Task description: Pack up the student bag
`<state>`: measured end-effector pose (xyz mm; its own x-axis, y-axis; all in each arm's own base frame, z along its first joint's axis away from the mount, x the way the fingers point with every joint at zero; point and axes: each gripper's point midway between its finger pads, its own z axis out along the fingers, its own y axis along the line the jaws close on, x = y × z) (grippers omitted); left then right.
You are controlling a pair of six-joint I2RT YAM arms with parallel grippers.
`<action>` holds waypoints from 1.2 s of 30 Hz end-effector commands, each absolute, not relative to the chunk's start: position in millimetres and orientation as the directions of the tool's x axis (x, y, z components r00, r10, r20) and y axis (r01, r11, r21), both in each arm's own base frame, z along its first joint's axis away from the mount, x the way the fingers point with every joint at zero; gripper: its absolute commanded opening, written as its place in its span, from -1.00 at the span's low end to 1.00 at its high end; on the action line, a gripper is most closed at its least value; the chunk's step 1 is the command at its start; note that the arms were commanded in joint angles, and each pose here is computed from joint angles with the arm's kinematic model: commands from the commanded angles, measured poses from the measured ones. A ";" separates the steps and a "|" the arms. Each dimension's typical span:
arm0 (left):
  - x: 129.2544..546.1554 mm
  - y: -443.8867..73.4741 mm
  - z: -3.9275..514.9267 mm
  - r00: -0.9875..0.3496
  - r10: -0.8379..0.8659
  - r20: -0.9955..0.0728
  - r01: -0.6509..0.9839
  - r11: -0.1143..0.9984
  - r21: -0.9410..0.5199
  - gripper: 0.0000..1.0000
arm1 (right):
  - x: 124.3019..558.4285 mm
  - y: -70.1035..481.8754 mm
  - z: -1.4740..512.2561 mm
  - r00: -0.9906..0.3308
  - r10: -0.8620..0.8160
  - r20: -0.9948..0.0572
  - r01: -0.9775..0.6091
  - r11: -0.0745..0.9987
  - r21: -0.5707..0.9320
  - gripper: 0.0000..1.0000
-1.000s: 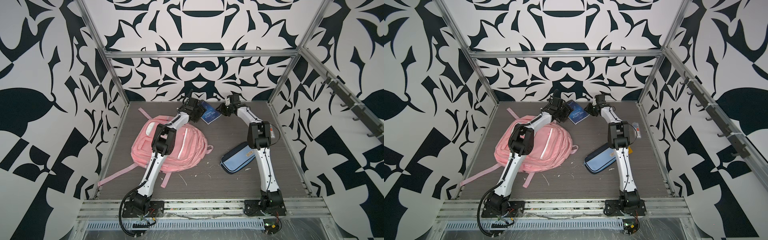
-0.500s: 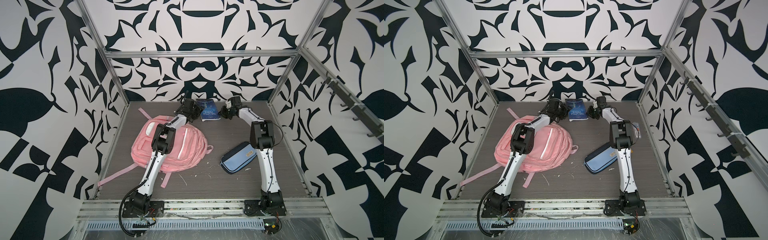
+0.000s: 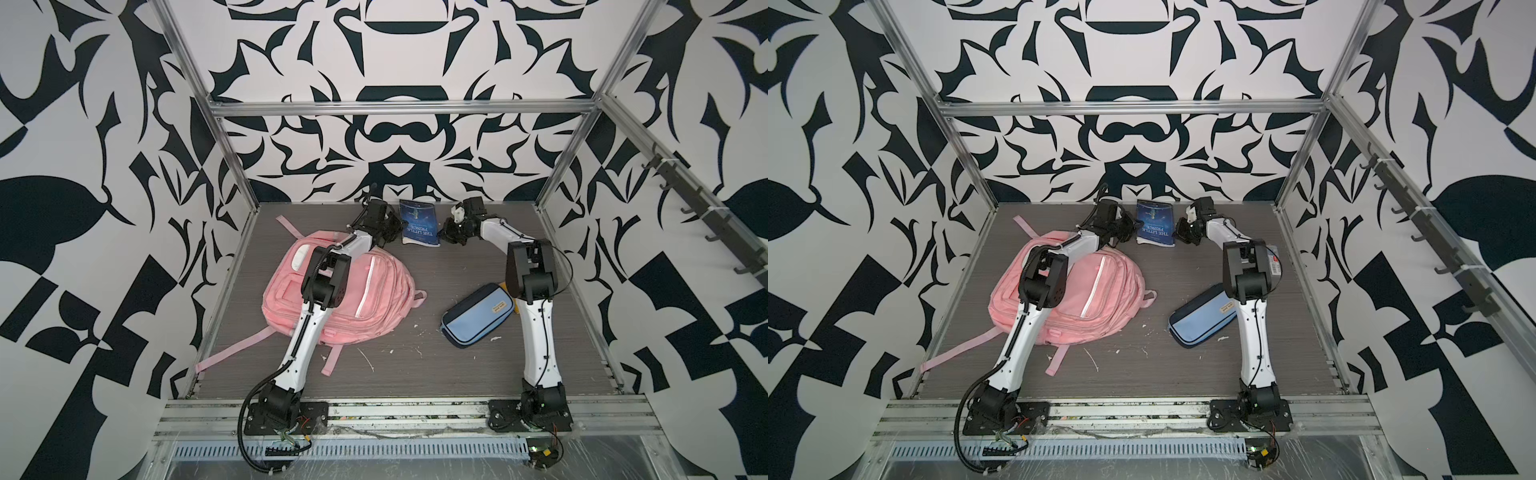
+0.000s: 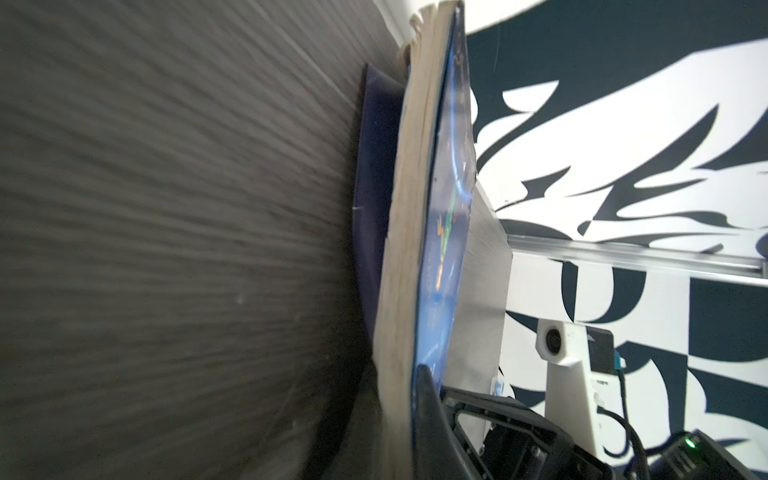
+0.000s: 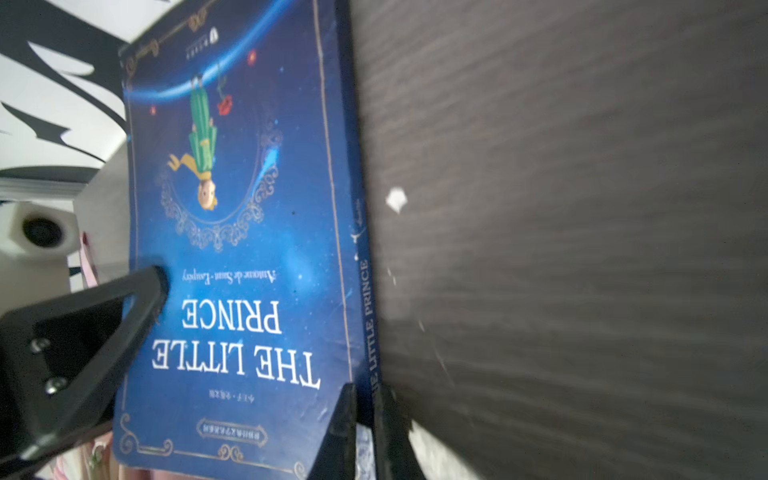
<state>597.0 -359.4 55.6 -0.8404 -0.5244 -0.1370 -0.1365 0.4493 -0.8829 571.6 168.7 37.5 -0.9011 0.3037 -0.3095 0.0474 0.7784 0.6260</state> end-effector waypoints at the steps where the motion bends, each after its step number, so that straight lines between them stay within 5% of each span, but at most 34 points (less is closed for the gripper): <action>1: 563.2 -391.0 90.8 -0.903 -0.416 -0.107 -0.074 0.394 -0.916 -1.00 | 545.3 213.8 93.3 -0.908 0.200 -0.368 -0.129 0.702 0.700 -0.63; 4: 558.4 -382.7 123.9 -0.894 -0.432 -0.118 -0.050 0.357 -0.933 -1.00 | 533.4 211.7 136.7 -0.889 0.225 -0.398 -0.161 0.661 0.733 -0.42; 9: 549.3 -358.6 176.7 -0.860 -0.495 -0.125 -0.020 0.278 -0.960 -1.00 | 500.9 196.7 200.0 -0.845 0.362 -0.394 -0.127 0.579 0.806 0.21; 15: 535.9 -329.0 233.6 -0.808 -0.577 -0.122 0.034 0.162 -0.986 -1.00 | 453.5 176.4 245.0 -0.773 0.532 -0.345 -0.066 0.474 0.878 0.51; 21: 515.5 -308.9 272.3 -0.760 -0.643 -0.096 0.055 0.084 -0.995 -1.00 | 411.2 161.3 282.1 -0.679 0.654 -0.334 -0.044 0.418 0.907 0.60; 27: 496.9 -309.6 304.9 -0.741 -0.670 -0.055 0.096 -0.025 -0.995 -1.00 | 372.1 208.3 286.9 -0.720 0.591 -0.364 -0.114 0.417 0.902 0.69; 36: 458.6 -332.9 316.0 -0.777 -0.628 -0.045 0.113 -0.069 -0.991 -1.00 | 379.6 226.0 280.6 -0.671 0.648 -0.361 -0.165 0.343 0.925 0.70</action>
